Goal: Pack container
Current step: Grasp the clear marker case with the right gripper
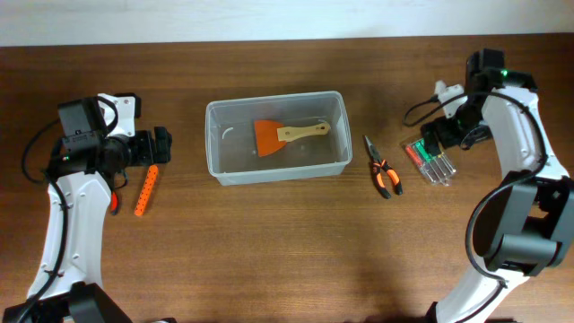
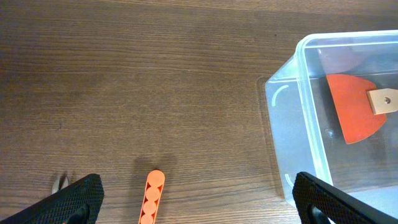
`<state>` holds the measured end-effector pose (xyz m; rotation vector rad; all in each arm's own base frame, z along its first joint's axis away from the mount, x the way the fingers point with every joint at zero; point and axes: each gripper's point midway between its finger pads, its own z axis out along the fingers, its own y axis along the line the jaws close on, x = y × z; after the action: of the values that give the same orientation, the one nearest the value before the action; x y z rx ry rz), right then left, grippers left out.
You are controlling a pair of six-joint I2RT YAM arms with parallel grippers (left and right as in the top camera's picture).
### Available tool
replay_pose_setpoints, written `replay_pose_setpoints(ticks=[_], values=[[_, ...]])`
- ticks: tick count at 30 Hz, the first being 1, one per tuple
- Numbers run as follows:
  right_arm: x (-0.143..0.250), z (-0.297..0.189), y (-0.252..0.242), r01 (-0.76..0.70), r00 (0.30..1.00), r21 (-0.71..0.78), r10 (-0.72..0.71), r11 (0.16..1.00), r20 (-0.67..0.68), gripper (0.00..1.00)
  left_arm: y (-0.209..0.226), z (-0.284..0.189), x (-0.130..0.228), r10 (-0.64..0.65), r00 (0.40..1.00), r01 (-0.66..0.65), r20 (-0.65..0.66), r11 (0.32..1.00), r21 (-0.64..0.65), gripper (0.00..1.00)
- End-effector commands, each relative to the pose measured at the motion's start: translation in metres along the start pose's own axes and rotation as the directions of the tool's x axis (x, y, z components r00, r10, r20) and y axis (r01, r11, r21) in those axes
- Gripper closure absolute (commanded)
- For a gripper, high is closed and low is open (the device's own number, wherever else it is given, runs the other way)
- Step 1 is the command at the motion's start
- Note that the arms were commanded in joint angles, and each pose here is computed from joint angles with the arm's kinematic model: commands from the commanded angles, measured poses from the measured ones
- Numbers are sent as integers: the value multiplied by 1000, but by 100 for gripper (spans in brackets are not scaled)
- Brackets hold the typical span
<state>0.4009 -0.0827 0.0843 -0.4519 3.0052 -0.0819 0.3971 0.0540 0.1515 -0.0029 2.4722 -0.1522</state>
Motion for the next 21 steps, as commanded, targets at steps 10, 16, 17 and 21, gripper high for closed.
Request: replay_pose_setpoints(ticks=[10, 16, 17, 21], values=[[11, 76, 25, 195, 968, -108, -209, 975, -137, 2, 2, -2, -7, 16, 1000, -16, 16, 1000, -1, 1], [16, 99, 25, 98, 975, -100, -116, 990, -190, 1, 2, -2, -7, 16, 1000, -16, 16, 1000, -1, 1], [16, 101, 24, 76, 977, -96, -93, 992, -189, 1, 2, -2, -7, 16, 1000, -16, 16, 1000, -1, 1], [13, 101, 23, 55, 981, -88, -70, 995, -181, 5, 2, -2, -7, 16, 1000, -16, 16, 1000, -1, 1]])
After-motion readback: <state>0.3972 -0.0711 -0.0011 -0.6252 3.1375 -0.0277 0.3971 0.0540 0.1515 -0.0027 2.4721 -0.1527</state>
